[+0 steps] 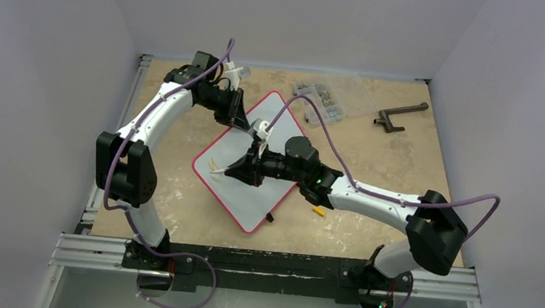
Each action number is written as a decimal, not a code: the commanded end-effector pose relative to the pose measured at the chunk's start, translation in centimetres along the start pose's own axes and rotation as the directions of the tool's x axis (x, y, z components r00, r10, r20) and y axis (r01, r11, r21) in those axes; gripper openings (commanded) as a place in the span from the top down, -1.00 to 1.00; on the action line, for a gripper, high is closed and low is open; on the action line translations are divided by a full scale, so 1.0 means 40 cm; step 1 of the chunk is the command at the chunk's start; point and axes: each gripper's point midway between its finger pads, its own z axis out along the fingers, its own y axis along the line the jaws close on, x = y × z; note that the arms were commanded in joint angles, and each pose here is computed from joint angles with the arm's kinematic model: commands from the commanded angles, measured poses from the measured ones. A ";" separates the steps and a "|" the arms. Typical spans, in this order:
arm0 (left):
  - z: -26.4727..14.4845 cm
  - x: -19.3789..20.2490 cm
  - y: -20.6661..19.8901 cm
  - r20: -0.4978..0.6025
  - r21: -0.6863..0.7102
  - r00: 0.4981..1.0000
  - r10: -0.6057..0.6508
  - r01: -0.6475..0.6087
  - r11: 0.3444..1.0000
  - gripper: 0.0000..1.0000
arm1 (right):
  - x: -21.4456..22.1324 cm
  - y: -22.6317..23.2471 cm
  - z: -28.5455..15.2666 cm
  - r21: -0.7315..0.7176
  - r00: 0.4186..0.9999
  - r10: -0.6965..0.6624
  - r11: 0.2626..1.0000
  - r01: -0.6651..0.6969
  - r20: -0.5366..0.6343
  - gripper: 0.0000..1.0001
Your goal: Write a sentence on the whiteboard
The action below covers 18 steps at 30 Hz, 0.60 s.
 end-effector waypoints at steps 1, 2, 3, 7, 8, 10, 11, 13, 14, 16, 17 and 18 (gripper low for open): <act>0.004 0.001 0.119 -0.020 -0.253 0.998 0.052 -0.055 0.966 1.00 | -0.180 0.071 -0.044 -0.032 0.985 -0.065 0.997 0.071 0.162 1.00; 0.003 0.001 0.120 -0.019 -0.256 0.999 0.051 -0.054 0.965 1.00 | -0.192 0.068 -0.053 -0.016 0.982 -0.076 0.997 0.080 0.175 1.00; 0.002 0.000 0.120 -0.017 -0.258 0.999 0.052 -0.054 0.965 1.00 | -0.196 0.060 -0.057 0.007 0.980 -0.085 0.996 0.086 0.179 1.00; 0.001 -0.001 0.120 -0.016 -0.260 0.999 0.050 -0.053 0.964 1.00 | -0.175 0.013 -0.057 0.097 0.983 -0.100 0.992 0.085 0.154 1.00; 0.001 -0.001 0.119 -0.016 -0.260 0.999 0.051 -0.053 0.964 1.00 | -0.165 0.005 -0.054 0.107 0.985 -0.099 0.991 0.084 0.144 1.00; 0.001 -0.001 0.120 -0.017 -0.261 0.999 0.051 -0.053 0.964 1.00 | -0.154 -0.006 -0.050 0.120 0.986 -0.097 0.989 0.081 0.136 1.00; 0.001 -0.001 0.120 -0.016 -0.261 0.999 0.051 -0.053 0.964 1.00 | -0.150 -0.010 -0.048 0.125 0.986 -0.097 0.989 0.080 0.134 1.00; 0.001 -0.002 0.124 -0.016 -0.269 0.999 0.047 -0.050 0.962 1.00 | -0.147 -0.022 -0.045 0.145 0.986 -0.093 0.987 0.074 0.135 1.00; 0.000 -0.002 0.126 -0.017 -0.274 0.999 0.046 -0.049 0.960 1.00 | -0.146 -0.028 -0.042 0.154 0.986 -0.093 0.985 0.072 0.135 1.00; -0.002 -0.003 0.128 -0.014 -0.279 0.999 0.044 -0.046 0.959 1.00 | -0.140 -0.040 -0.035 0.169 0.988 -0.092 0.983 0.070 0.128 1.00; -0.001 -0.004 0.125 -0.012 -0.274 0.999 0.045 -0.046 0.961 1.00 | -0.136 -0.045 -0.031 0.173 0.988 -0.092 0.982 0.070 0.123 1.00; -0.002 -0.005 0.123 -0.008 -0.273 0.999 0.045 -0.046 0.961 1.00 | -0.133 -0.050 -0.027 0.176 0.989 -0.091 0.982 0.069 0.118 1.00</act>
